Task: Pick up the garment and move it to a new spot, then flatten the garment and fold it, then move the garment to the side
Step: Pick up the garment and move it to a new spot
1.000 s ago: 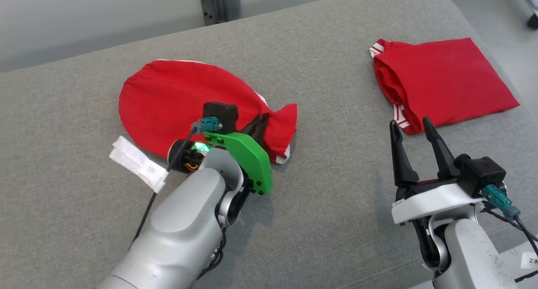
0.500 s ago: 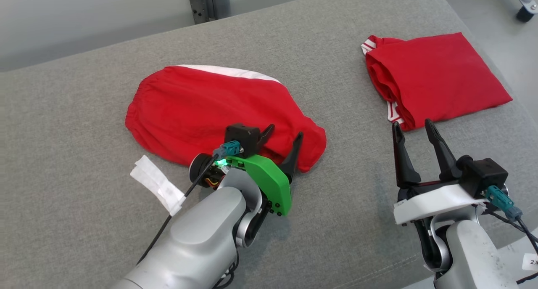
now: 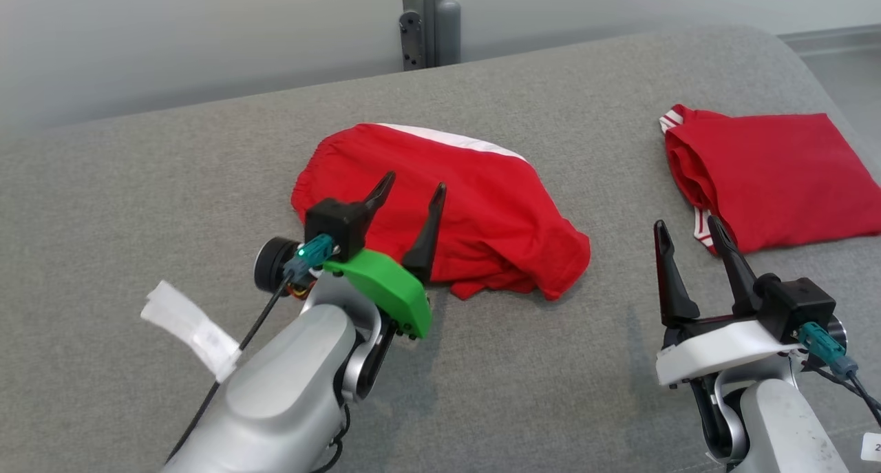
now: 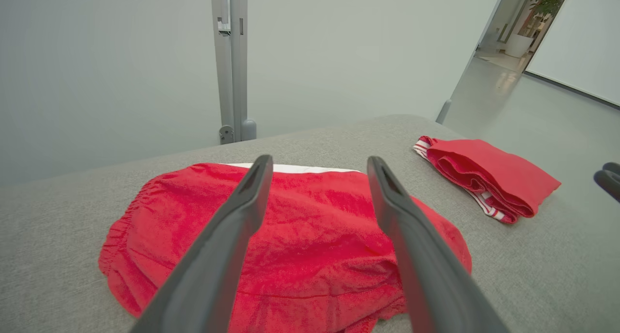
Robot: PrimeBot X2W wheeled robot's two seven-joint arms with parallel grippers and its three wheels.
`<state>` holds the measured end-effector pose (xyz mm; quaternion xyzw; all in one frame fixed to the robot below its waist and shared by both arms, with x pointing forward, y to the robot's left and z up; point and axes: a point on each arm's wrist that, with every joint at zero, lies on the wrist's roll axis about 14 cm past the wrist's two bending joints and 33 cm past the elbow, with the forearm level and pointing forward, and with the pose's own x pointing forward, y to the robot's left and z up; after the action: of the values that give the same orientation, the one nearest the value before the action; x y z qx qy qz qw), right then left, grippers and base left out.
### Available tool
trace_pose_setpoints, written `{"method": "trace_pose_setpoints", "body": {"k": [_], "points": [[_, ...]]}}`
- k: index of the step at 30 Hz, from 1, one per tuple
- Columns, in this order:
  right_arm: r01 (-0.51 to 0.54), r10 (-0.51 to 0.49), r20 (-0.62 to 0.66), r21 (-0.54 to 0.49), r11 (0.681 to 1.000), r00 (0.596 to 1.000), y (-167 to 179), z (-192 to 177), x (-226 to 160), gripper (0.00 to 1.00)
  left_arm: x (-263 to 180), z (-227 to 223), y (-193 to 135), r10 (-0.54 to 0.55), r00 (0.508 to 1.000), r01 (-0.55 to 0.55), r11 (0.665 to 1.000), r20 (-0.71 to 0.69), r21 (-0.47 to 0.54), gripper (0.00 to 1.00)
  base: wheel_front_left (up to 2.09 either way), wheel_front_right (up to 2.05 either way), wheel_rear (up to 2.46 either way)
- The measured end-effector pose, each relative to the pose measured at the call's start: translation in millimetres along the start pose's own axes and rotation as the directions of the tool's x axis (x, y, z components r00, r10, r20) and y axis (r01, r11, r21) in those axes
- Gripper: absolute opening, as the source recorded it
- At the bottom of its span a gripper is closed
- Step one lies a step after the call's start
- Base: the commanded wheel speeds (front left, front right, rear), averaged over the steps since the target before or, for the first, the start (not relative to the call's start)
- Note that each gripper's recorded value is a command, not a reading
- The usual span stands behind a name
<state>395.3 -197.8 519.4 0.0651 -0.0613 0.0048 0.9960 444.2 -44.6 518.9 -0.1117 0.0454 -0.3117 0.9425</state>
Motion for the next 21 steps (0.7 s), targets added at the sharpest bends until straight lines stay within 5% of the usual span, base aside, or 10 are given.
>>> {"method": "trace_pose_setpoints", "body": {"k": [10,21], "points": [[-0.069,0.069,0.036,0.008,0.998,0.997,24.8,12.1,-4.5,1.00,-82.9,9.7,45.2,0.241,0.965,-0.237,0.970,0.102,-0.046,1.00,0.00,0.00,0.00],[-0.091,0.090,0.033,0.036,0.995,0.995,33.5,10.3,-15.5,1.00,-150.5,13.5,80.9,0.463,0.867,-0.458,0.886,0.182,-0.075,1.00,0.00,0.00,0.00]]}}
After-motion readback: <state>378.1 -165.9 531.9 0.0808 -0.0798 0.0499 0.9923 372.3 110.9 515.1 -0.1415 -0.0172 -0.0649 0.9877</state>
